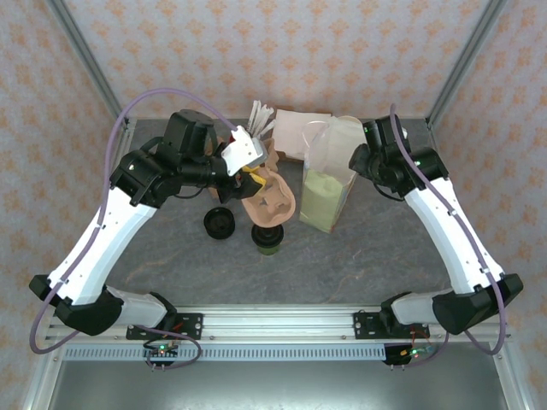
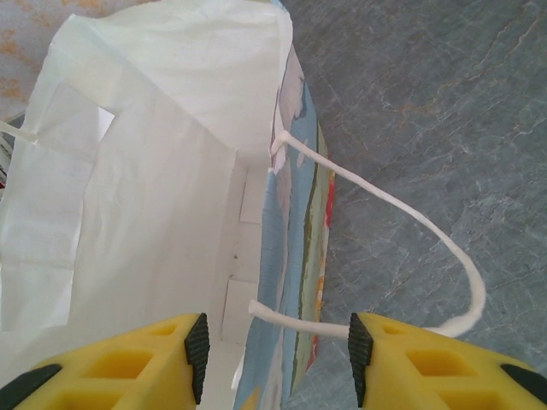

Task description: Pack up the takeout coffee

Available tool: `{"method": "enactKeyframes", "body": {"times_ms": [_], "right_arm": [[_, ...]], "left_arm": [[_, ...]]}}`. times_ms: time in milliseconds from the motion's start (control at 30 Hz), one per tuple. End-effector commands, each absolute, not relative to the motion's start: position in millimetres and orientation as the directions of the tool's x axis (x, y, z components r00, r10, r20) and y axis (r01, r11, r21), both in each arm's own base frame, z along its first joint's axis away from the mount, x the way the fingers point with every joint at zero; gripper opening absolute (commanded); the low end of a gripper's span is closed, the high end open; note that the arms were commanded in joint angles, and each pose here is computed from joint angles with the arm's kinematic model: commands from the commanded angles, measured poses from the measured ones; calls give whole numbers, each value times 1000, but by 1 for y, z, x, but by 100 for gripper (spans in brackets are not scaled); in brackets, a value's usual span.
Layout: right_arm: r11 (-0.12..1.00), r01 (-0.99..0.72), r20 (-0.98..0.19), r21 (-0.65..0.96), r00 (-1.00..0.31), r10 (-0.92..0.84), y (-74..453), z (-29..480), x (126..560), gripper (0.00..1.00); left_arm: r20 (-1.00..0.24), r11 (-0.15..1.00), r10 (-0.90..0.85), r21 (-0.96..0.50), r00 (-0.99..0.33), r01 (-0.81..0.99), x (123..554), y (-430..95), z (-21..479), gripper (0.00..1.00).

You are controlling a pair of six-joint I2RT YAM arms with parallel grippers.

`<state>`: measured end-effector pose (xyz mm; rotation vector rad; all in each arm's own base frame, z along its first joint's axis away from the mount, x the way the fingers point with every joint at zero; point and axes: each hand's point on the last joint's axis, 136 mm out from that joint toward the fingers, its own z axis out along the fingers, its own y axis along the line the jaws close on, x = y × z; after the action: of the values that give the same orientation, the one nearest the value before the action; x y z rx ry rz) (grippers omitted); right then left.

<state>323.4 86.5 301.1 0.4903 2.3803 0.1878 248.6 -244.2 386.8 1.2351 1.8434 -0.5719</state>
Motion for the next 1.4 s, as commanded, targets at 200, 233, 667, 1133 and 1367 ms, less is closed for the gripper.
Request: {"method": "enactKeyframes", "body": {"times_ms": [200, 233, 667, 1133, 1367], "right_arm": [[926, 300, -592, 227, -713, 376, 87, 285, 332, 48], [927, 302, -591, 224, -714, 375, 87, 284, 333, 48], [934, 300, -581, 193, -732, 355, 89, 271, 339, 34], [970, 179, -626, 166, -741, 243, 87, 304, 322, 0], [990, 42, -657, 133, -745, 120, 91, 325, 295, 0]], "left_arm": [[-863, 411, 485, 84, -140, 908, 243, -245, 412, 34], [-864, 411, 484, 84, -139, 908, 243, -245, 412, 34], [-893, 395, 432, 61, -127, 916, 236, -249, 430, 34], [-941, 341, 313, -15, -128, 940, 225, -263, 458, 34], [-954, 287, 244, -98, -172, 953, 219, -276, 474, 34]]}}
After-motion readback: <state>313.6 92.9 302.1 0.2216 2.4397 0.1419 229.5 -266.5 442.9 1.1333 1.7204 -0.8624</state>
